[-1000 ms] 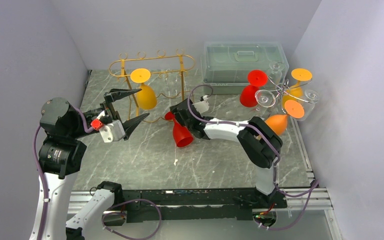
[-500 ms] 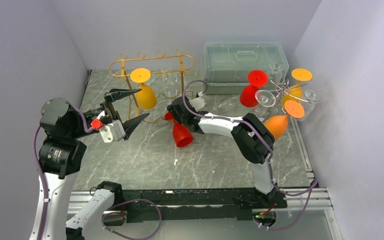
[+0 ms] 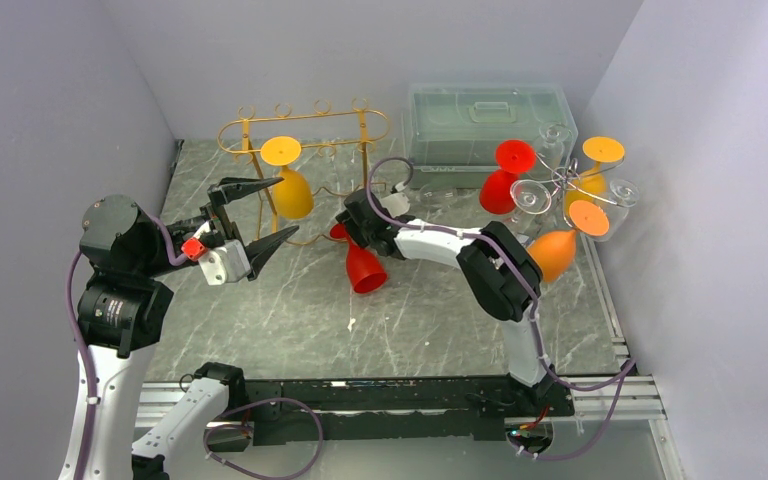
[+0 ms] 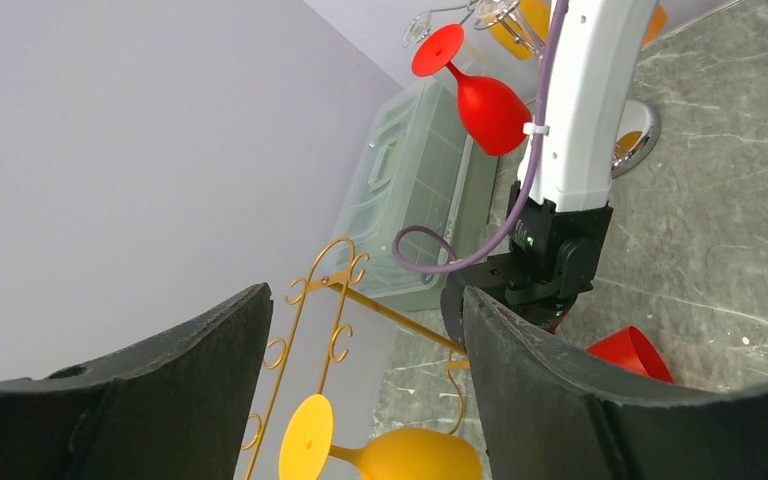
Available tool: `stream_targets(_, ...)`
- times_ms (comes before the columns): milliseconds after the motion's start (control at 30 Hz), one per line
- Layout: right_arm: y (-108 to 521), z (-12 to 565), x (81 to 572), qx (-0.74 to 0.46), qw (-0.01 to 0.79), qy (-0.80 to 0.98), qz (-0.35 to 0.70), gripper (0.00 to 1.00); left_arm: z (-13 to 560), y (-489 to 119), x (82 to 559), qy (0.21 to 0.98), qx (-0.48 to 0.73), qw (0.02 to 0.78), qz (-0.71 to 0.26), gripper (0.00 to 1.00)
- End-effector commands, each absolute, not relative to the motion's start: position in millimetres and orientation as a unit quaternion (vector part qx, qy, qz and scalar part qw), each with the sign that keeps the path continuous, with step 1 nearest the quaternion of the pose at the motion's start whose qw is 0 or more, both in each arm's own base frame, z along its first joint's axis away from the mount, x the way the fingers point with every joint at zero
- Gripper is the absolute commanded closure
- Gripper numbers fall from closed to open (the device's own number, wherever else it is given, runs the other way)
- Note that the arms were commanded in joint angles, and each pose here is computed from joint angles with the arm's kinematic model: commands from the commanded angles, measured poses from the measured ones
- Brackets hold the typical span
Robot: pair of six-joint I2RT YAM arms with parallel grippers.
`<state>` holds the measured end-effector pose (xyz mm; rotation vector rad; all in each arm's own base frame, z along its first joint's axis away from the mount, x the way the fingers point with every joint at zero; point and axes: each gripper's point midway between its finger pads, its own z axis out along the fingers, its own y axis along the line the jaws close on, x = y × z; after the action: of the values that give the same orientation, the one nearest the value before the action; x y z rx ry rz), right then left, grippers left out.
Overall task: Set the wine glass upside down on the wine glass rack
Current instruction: Pick up the wine glass at the center of the board.
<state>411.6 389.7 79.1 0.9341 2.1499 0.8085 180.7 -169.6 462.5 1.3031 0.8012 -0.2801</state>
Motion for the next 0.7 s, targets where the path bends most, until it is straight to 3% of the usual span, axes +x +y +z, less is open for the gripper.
stream_targets(0, 396, 81, 417, 0.366, 0.312, 0.816, 0.322, 0.48, 465, -170, 180, 0.353, 0.591, 0.715, -0.123, 0.25)
stream_targets(367, 396, 89, 416, 0.371, 0.313, 0.801, 0.350, 0.74, 465, -170, 180, 0.353, 0.591, 0.715, -0.123, 0.25)
stream_targets(533, 396, 110, 411, 0.372, 0.313, 0.785, 0.384, 0.91, 465, -170, 180, 0.353, 0.591, 0.715, -0.123, 0.25)
stream_targets(667, 397, 137, 402, 0.366, 0.309, 0.770, 0.422, 0.98, 465, -170, 180, 0.353, 0.591, 0.715, -0.123, 0.25)
